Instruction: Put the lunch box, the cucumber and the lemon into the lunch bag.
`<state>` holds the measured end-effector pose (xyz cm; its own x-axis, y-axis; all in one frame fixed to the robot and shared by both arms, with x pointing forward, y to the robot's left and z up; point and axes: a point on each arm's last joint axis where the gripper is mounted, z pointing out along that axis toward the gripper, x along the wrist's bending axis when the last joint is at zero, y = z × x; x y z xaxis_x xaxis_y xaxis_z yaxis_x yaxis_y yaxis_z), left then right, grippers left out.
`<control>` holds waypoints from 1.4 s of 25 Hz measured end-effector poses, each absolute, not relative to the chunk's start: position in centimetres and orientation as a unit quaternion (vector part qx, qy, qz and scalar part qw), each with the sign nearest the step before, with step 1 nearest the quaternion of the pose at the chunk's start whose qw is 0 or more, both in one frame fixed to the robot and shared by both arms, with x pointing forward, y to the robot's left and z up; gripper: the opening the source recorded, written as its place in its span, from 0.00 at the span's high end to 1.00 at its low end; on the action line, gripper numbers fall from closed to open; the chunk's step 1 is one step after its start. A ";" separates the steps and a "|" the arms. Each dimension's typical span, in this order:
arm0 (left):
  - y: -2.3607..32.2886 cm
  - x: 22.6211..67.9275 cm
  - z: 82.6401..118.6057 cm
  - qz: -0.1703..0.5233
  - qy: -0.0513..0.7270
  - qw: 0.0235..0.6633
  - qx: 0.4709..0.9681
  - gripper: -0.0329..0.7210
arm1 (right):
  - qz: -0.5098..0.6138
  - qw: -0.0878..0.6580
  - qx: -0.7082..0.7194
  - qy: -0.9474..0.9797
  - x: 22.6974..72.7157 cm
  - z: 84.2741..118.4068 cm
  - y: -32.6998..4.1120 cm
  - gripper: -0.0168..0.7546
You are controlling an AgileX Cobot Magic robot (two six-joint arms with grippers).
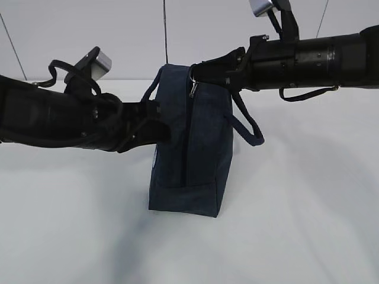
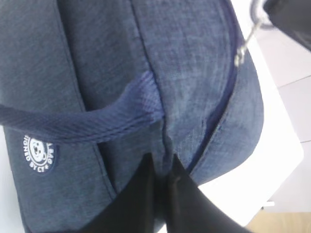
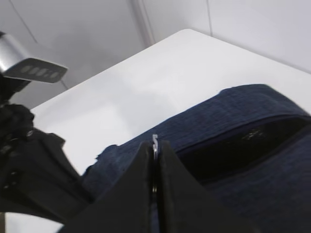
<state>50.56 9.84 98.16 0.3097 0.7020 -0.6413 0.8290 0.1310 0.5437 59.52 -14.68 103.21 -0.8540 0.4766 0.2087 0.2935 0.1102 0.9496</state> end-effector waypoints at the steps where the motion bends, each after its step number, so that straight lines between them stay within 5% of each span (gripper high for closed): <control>1: 9.8 50.5 98.2 -0.067 0.581 0.474 0.658 0.96 | 0.614 0.081 0.261 0.741 59.6 103.2 -14.7 0.97; 15: 9.5 49.5 97.9 -0.097 0.537 0.452 0.705 0.96 | 0.605 0.153 0.263 0.736 61.6 105.1 -15.0 0.97; 35: 10.4 46.4 98.0 -0.145 0.503 0.420 0.741 0.96 | 0.589 0.153 0.281 0.742 65.3 102.1 -14.3 0.97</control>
<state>46.41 10.44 97.98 0.4523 0.6241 -0.6372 0.8672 -0.1406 0.4778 65.26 -14.31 102.10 -0.7947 0.5979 0.1044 0.2366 0.1468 0.9605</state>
